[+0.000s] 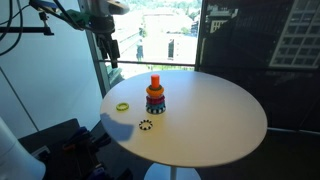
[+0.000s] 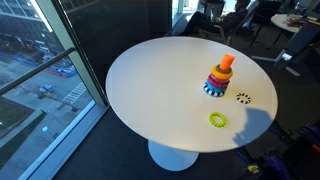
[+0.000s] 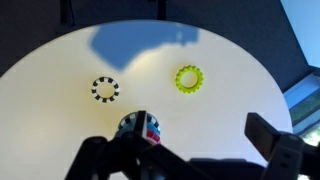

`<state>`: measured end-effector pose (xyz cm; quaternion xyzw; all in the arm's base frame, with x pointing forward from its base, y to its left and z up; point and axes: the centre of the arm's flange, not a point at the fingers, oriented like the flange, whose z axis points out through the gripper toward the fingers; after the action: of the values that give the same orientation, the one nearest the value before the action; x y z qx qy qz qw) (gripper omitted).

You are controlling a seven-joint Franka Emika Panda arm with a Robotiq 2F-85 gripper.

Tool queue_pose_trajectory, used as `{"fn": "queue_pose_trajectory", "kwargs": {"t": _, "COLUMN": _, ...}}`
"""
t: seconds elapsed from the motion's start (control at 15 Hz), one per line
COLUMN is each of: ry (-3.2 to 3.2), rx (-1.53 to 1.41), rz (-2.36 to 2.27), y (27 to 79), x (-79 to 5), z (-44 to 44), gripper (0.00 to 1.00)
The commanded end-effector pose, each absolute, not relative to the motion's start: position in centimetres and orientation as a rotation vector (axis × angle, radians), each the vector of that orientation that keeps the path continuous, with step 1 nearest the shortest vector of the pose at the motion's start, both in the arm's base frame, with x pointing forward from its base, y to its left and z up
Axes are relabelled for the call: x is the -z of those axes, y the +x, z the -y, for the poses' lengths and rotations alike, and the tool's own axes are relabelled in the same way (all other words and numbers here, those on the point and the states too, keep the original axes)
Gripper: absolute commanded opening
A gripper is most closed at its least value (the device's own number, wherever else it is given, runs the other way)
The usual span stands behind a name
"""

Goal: Put the black and white ring through the pole

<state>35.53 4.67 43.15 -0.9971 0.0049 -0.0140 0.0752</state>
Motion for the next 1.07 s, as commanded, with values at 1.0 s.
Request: {"fn": "queue_pose_trajectory", "kwargs": {"t": 1.0, "ry": -3.153, "rx": -0.051, "rz": -0.285, "y": 42.1, "x": -33.9, "z": -0.5, "gripper": 1.0}}
